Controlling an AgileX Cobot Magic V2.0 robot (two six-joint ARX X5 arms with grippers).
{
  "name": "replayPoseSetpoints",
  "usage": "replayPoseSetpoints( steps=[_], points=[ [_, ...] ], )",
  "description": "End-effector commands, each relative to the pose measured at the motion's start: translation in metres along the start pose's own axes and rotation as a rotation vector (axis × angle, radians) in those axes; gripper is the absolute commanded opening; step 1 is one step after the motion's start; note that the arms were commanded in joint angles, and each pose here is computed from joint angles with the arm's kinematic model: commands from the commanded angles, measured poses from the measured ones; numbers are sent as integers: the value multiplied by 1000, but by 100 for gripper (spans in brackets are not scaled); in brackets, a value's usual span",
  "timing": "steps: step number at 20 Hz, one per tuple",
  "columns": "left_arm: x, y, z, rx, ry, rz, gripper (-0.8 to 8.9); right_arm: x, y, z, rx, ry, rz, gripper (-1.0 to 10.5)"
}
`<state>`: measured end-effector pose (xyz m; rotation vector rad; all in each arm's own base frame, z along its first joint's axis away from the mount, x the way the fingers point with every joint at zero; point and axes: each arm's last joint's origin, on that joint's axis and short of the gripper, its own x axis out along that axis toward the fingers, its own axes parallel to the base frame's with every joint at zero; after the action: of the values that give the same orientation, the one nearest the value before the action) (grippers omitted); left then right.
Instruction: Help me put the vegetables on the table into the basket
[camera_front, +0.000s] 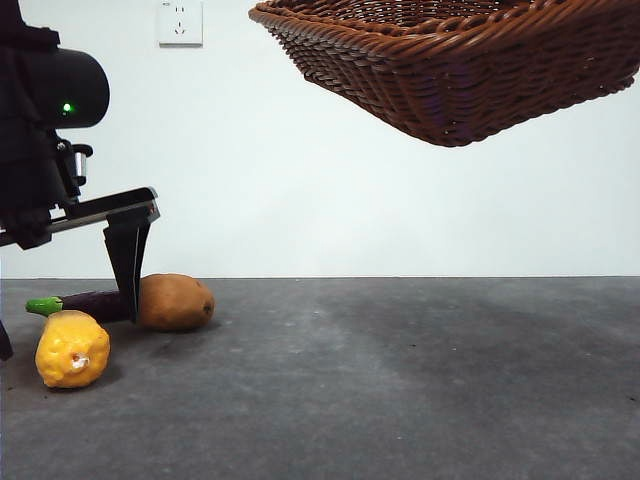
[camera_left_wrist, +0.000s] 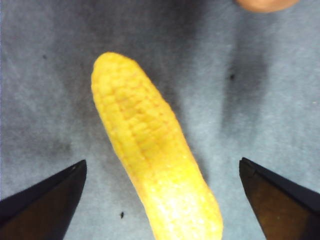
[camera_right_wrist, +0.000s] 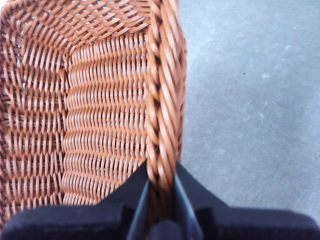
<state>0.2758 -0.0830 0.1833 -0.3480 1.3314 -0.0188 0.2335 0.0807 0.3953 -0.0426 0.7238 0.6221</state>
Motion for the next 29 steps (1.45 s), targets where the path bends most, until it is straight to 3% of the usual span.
replayPoseSetpoints(
  steps=[1, 4, 8, 13, 15, 18, 22, 29],
  points=[
    [5, 0, 1, -19, 5, 23, 642, -2, 1, 2, -6, -24, 11, -12],
    [6, -1, 2, -16, -11, 29, 411, -2, 1, 2, -6, -23, 19, -12],
    [7, -3, 2, 32, -15, 24, 189, -2, 1, 2, -7, -23, 18, -12],
    [10, -6, 1, 51, -15, 20, 90, -2, 1, 1, -6, -20, 18, -12],
    [10, -8, 2, 84, -23, -9, -12, -2, 2, 1, -5, -15, 18, -12],
    [9, -9, 3, 118, -27, -25, -8, -2, 2, 0, -2, -8, 19, -12],
    [-6, -9, -2, 297, -44, -23, -8, -2, 1, -2, 5, 10, 19, -12],
    [-107, -17, -33, 580, -375, -139, -8, 24, -7, -15, 56, 133, 22, -12]
  ],
)
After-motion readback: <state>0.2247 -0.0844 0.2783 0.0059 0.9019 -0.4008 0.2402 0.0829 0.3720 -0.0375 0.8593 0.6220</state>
